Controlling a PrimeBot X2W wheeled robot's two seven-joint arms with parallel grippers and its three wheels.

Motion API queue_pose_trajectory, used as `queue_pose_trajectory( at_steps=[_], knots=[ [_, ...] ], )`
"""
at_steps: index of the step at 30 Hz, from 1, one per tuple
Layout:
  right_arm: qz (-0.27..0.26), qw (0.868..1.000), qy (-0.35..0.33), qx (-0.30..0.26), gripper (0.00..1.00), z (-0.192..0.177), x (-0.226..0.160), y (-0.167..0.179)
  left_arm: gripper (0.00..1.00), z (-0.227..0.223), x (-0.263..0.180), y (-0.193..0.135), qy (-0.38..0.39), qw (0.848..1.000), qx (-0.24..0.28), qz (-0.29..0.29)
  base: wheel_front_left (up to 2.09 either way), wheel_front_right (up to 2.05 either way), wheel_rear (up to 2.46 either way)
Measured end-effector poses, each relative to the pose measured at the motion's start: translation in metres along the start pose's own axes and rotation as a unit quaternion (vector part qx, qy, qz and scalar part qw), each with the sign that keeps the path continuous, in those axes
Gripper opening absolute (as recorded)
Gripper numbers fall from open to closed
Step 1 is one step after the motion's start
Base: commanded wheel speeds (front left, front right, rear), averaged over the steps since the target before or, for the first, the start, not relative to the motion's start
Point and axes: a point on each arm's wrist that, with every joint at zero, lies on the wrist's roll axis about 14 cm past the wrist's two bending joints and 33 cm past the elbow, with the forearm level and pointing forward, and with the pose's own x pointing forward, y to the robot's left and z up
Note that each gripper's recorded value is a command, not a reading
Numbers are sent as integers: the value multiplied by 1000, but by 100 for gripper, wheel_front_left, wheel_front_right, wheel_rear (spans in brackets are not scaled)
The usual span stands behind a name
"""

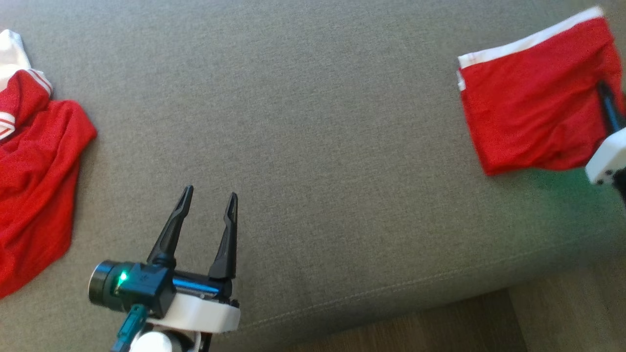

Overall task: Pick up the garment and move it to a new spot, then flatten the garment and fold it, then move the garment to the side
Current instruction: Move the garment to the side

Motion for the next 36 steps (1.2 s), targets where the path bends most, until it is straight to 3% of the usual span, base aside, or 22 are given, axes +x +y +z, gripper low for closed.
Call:
queue_pose_trajectory(
  at_steps=[9, 10, 11, 12, 13, 22, 29, 36],
  knots=[
    [-7, 1000, -17, -17, 0, 16, 5, -2, 100, 0, 3, 0, -1, 1000, 3, -3, 0, 0, 0],
    [-9, 1000, -18, -20, 21, 17, 5, -3, 100, 0, 3, 0, -1, 1000, 3, -3, 0, 0, 0],
    [-11, 999, -18, -24, 75, 17, 5, -5, 100, 0, 3, 0, -1, 1000, 3, -3, 0, 0, 0],
    [-15, 999, -21, -25, 91, 19, 5, -7, 100, 0, 3, 0, -2, 1000, 3, -3, 0, 0, 0],
    [-18, 999, -25, -25, 100, 21, 5, -8, 100, 1, 3, 0, -2, 1000, 3, -3, 0, 0, 0],
    [-14, 988, -130, -76, 100, 75, -9, 8, 100, 10, -1, 2, -14, 1000, 10, 3, 0, 0, 0],
    [54, 978, -202, -19, 100, 91, -46, 81, 100, 27, -12, 13, -34, 999, 12, 41, 0, 0, 0],
    [120, 964, -236, 38, 100, 88, -85, 130, 100, 45, -35, 34, -55, 993, -1, 104, 0, 0, 0]
  ],
)
